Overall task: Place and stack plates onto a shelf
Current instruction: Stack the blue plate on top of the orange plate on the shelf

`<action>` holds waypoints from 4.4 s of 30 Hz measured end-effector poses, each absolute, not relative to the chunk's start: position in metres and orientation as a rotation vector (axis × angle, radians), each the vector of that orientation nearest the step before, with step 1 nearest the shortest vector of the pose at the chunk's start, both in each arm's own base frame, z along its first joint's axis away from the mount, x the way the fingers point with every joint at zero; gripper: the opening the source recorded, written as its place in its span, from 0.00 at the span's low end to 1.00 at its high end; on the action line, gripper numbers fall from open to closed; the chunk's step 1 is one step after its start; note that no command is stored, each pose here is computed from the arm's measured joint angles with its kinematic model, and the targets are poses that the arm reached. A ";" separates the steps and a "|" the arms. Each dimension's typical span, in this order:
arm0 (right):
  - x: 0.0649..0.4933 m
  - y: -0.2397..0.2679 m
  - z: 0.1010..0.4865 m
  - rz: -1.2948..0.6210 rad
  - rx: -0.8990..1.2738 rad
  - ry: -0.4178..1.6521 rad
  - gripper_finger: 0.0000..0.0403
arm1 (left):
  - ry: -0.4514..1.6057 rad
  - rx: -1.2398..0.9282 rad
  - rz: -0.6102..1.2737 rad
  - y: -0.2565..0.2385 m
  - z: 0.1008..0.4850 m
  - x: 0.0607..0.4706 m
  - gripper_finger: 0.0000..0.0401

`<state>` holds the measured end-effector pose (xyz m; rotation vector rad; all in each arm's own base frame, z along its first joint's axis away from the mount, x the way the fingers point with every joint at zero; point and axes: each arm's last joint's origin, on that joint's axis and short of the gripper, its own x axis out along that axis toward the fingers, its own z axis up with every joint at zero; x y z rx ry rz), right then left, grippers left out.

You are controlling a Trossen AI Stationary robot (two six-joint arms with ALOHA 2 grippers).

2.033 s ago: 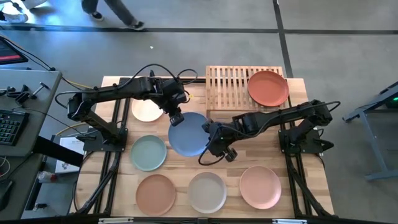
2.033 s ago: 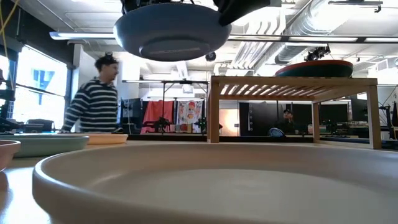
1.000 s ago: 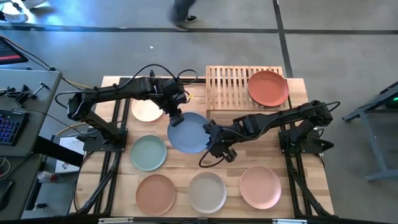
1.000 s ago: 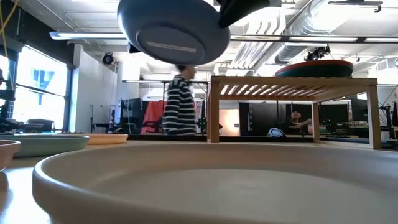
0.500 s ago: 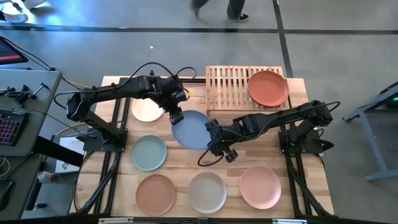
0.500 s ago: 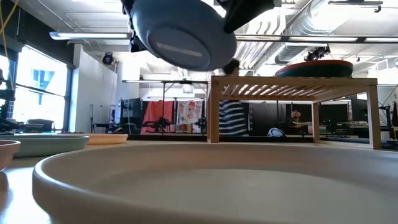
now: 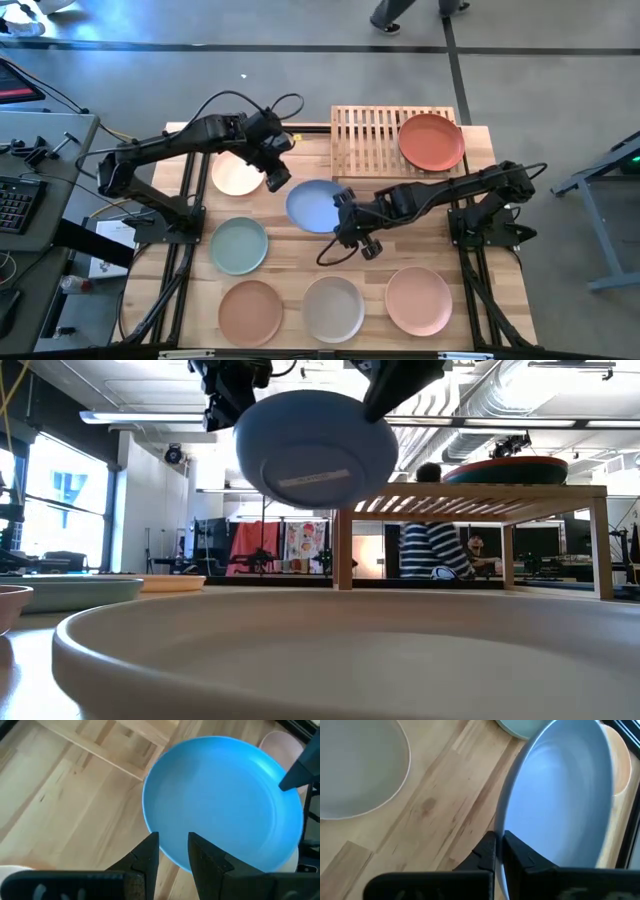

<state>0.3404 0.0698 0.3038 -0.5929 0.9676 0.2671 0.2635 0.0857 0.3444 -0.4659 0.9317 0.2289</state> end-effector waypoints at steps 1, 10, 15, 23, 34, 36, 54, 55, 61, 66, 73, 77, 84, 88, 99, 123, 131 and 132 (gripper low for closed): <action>0.340 0.071 0.304 0.261 -0.593 0.972 0.00 | 0.928 -0.459 0.226 0.085 0.346 0.262 0.23; 0.330 0.093 0.304 0.172 -0.662 0.996 0.00 | 0.987 -0.395 0.187 0.083 0.343 0.258 0.23; 0.317 0.100 0.308 0.088 -0.620 1.027 0.00 | 0.990 -0.387 0.184 0.083 0.343 0.258 0.23; 0.292 0.108 0.329 -0.046 -0.603 0.978 0.00 | 1.006 -0.359 0.168 0.082 0.342 0.257 0.23; 0.243 0.087 0.352 -0.374 -0.615 1.027 0.00 | 1.007 -0.359 0.167 0.082 0.342 0.257 0.23; 0.236 0.082 0.354 -0.430 -0.613 1.038 0.00 | 1.007 -0.359 0.167 0.082 0.342 0.257 0.23; 0.212 0.025 0.333 -0.779 -0.431 1.192 0.00 | 1.016 -0.359 0.163 0.081 0.341 0.257 0.23; 0.212 0.022 0.332 -0.786 -0.415 1.207 0.00 | 1.016 -0.359 0.162 0.081 0.341 0.257 0.23; 0.214 -0.001 0.331 -0.850 -0.319 1.265 0.00 | 1.017 -0.359 0.162 0.081 0.341 0.257 0.23; 0.213 -0.019 0.329 -0.858 -0.238 1.331 0.00 | 1.017 -0.359 0.163 0.081 0.341 0.256 0.23; 0.211 -0.029 0.328 -0.852 -0.155 1.374 0.00 | 1.018 -0.359 0.163 0.081 0.341 0.256 0.23; 0.211 -0.030 0.328 -0.841 -0.125 1.385 0.00 | 1.017 -0.359 0.163 0.081 0.341 0.256 0.23; 0.210 -0.034 0.327 -0.829 -0.082 1.405 0.00 | 1.017 -0.359 0.163 0.081 0.341 0.256 0.23; 0.210 -0.034 0.327 -0.820 -0.095 1.410 0.00 | 1.017 -0.359 0.163 0.081 0.341 0.256 0.23; 0.210 -0.034 0.327 -0.832 -0.084 1.403 0.00 | 1.017 -0.366 0.166 0.081 0.341 0.256 0.23; 0.211 -0.033 0.326 -0.808 -0.039 1.414 0.00 | 1.017 -0.367 0.167 0.081 0.341 0.256 0.23; 0.211 -0.033 0.326 -0.806 -0.036 1.415 0.11 | 1.017 -0.368 0.168 0.081 0.341 0.256 0.23; 0.211 -0.033 0.326 -0.807 -0.037 1.414 0.14 | 1.017 -0.368 0.168 0.081 0.341 0.256 0.23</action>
